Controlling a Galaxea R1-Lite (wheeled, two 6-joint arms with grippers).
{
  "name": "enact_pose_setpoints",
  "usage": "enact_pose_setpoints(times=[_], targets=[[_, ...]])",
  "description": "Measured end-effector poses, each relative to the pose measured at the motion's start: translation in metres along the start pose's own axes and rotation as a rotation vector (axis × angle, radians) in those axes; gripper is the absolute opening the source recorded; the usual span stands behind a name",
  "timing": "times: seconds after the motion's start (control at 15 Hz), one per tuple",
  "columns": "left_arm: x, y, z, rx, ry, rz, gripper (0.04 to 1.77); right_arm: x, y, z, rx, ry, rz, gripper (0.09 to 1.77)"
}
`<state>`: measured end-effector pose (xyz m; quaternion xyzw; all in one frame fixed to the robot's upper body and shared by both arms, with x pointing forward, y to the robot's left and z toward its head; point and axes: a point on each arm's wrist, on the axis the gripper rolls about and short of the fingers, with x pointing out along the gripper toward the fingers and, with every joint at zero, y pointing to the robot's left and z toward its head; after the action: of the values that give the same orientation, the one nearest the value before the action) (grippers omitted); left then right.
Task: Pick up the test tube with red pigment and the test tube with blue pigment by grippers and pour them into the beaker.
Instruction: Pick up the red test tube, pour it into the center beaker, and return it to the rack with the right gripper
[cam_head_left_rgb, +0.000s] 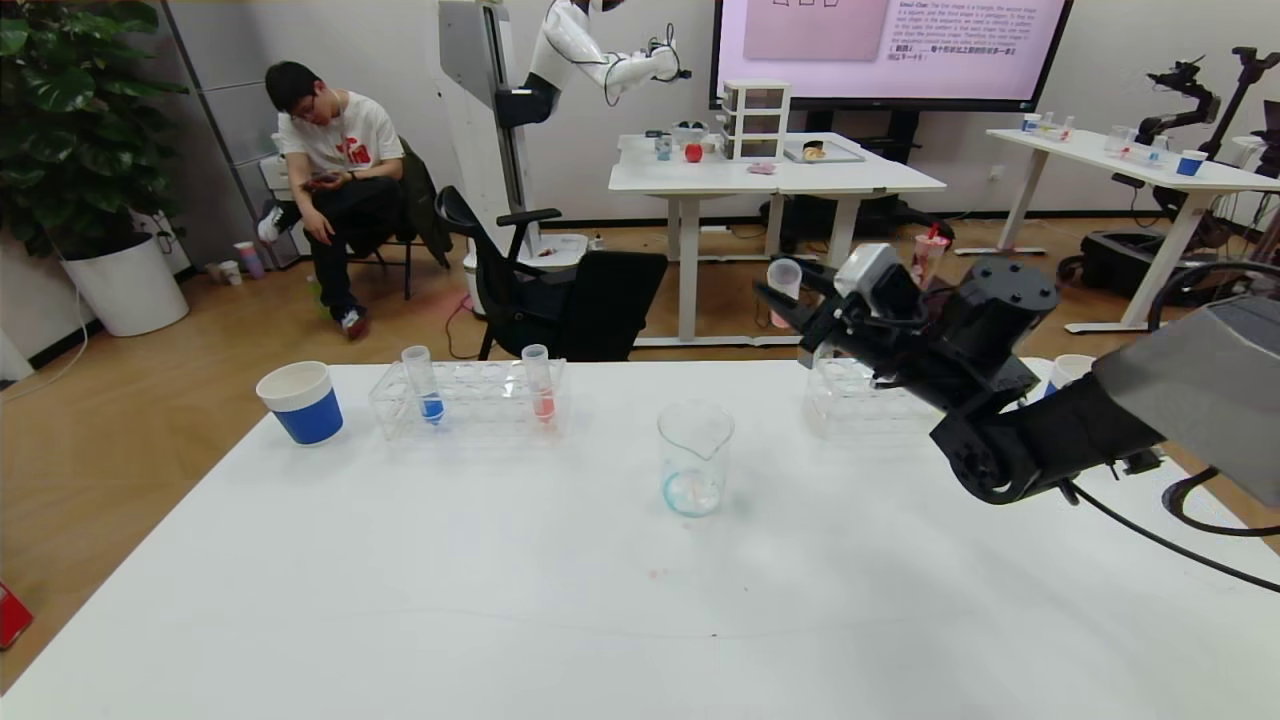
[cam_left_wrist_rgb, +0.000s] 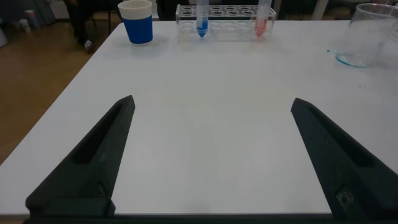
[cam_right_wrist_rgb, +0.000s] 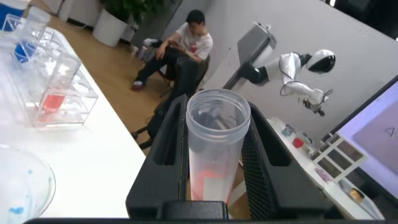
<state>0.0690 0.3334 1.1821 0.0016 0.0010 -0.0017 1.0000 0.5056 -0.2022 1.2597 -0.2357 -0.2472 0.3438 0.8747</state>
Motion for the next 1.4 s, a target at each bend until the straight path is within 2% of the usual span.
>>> enact_pose_setpoints(times=[0.2,0.4,0.67,1.07,1.4], targets=[[0.0,0.0,0.0,0.0,0.0,0.0,1.75,0.0,0.018,-0.011,-0.054,0.017,0.047,0.52],[0.0,0.0,0.0,0.0,0.0,0.0,1.75,0.0,0.03,-0.014,-0.131,-0.047,0.157,0.52],[0.0,0.0,0.0,0.0,0.0,0.0,1.75,0.001,0.035,-0.018,-0.263,-0.103,0.246,0.52],[0.0,0.0,0.0,0.0,0.0,0.0,1.75,0.012,0.032,-0.019,-0.483,-0.198,0.307,0.52],[0.0,0.0,0.0,0.0,0.0,0.0,1.75,0.03,0.023,-0.023,-0.663,-0.29,0.327,0.52]])
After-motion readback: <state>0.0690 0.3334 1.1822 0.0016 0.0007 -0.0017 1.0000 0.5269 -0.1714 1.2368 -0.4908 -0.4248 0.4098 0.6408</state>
